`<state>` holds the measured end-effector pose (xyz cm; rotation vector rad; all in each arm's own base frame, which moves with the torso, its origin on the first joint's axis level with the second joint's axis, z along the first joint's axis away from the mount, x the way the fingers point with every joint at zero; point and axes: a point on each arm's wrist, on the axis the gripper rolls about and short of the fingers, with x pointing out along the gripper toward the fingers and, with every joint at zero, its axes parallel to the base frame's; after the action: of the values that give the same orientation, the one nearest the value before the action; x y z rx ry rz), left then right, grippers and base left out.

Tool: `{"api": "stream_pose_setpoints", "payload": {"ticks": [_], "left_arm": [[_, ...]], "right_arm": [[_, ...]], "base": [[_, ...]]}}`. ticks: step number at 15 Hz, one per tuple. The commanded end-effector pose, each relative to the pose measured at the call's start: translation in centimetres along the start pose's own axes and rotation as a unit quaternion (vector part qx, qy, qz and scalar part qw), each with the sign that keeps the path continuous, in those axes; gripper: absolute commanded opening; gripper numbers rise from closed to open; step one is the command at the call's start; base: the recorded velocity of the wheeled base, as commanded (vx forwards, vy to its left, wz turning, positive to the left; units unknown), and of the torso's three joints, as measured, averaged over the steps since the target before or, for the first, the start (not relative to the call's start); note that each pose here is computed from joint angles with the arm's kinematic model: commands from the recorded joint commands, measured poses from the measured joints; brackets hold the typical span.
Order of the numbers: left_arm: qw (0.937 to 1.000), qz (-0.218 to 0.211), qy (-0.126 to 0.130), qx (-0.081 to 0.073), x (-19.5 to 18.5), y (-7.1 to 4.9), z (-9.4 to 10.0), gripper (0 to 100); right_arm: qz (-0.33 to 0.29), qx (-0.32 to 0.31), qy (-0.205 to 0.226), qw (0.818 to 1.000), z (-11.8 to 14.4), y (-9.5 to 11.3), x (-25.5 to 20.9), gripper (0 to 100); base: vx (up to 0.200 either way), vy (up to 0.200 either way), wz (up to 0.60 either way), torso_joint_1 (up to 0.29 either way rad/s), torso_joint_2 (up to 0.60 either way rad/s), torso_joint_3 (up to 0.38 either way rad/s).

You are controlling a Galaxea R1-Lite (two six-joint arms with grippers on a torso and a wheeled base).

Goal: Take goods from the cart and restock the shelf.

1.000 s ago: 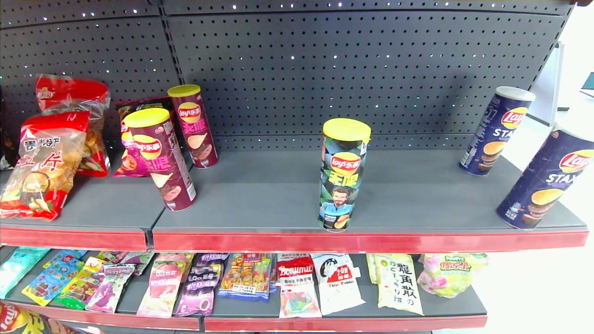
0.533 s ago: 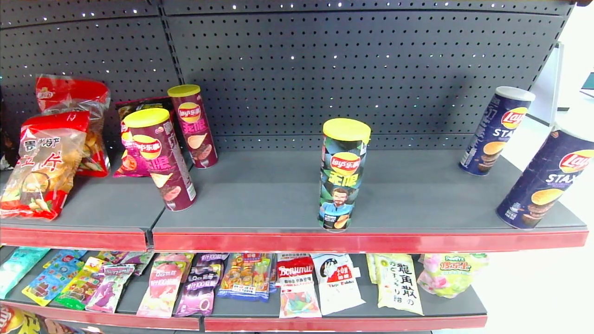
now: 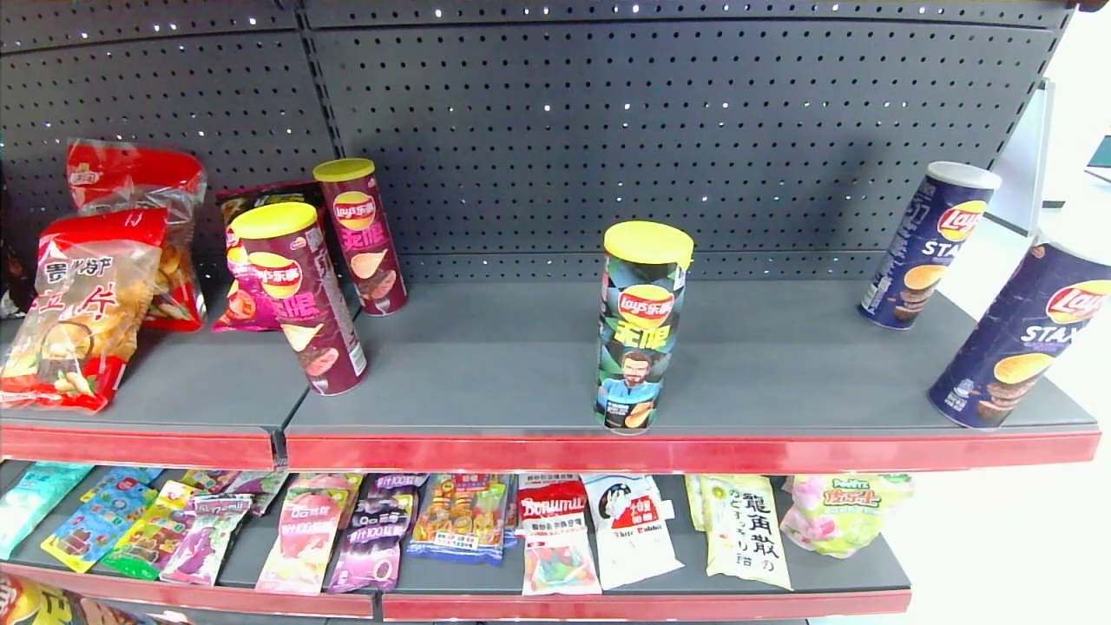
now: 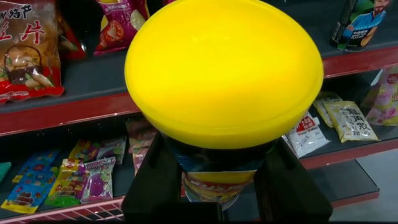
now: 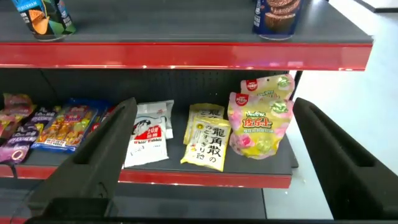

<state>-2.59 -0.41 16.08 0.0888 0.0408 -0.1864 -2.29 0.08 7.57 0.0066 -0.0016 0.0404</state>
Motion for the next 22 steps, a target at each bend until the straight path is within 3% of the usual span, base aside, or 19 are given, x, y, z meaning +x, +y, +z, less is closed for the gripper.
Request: {"api": "stream_pose_setpoints", "payload": {"ticks": [1, 4, 9, 13, 14, 16, 18, 20, 22], "left_arm": [[1.0, 0.0, 0.0, -0.001, 0.0, 0.0, 0.0, 0], [1.0, -0.001, 0.001, -0.001, 0.1, 0.0, 0.1, 0], [0.9998, -0.01, 0.015, -0.003, 0.6, 0.1, 0.6, 0], [0.9939, -0.09, 0.062, -0.016, 4.2, 0.9, 4.7, 0], [0.9878, -0.131, 0.082, -0.021, 6.5, 1.3, 6.4, 0], [0.984, -0.153, 0.091, -0.011, 10.5, 2.1, 8.1, 0], [0.985, -0.158, 0.069, -0.002, 14.8, 2.8, 9.7, 0], [0.9816, -0.179, 0.066, 0.003, 19.2, 2.5, 10.2, 0], [0.9819, -0.185, 0.038, 0.01, 22.9, 2.4, 10.8, 0]], "right_arm": [[0.0, 0.0, 0.0, 1.0, 0.0, 0.0, 0.0, 100], [0.0, 0.0, 0.0, 1.0, 0.0, 0.0, 0.0, 100], [0.0, 0.0, 0.002, 1.0, 0.0, 0.0, 0.0, 100], [0.0, 0.001, 0.001, 1.0, 0.0, 0.0, 0.0, 100], [0.0, 0.001, 0.001, 1.0, 0.0, 0.0, 0.0, 100], [0.0, 0.001, 0.001, 1.0, 0.0, 0.0, 0.0, 100], [0.0, 0.001, 0.001, 1.0, 0.0, 0.0, 0.0, 100], [0.0, 0.001, 0.001, 1.0, 0.0, 0.0, 0.0, 100], [0.0, 0.001, 0.001, 1.0, 0.0, 0.0, 0.0, 100]], "base": [[0.0, 0.0, -0.6, 0.002, 0.0, 0.002], [0.0, 0.0, -0.6, 0.002, 0.0, 0.002], [0.0, 0.0, 0.0, 0.0, 0.0, 0.0], [0.0, 0.0, 0.0, 0.0, 0.0, 0.0], [0.0, 0.0, 0.0, 0.0, 0.0, 0.0], [0.0, 0.0, 0.0, 0.0, 0.0, 0.0], [0.0, 0.0, 0.0, 0.0, 0.0, 0.0], [0.0, 0.0, 0.0, 0.0, 0.0, 0.0], [0.0, 0.0, 0.0, 0.0, 0.0, 0.0]]}}
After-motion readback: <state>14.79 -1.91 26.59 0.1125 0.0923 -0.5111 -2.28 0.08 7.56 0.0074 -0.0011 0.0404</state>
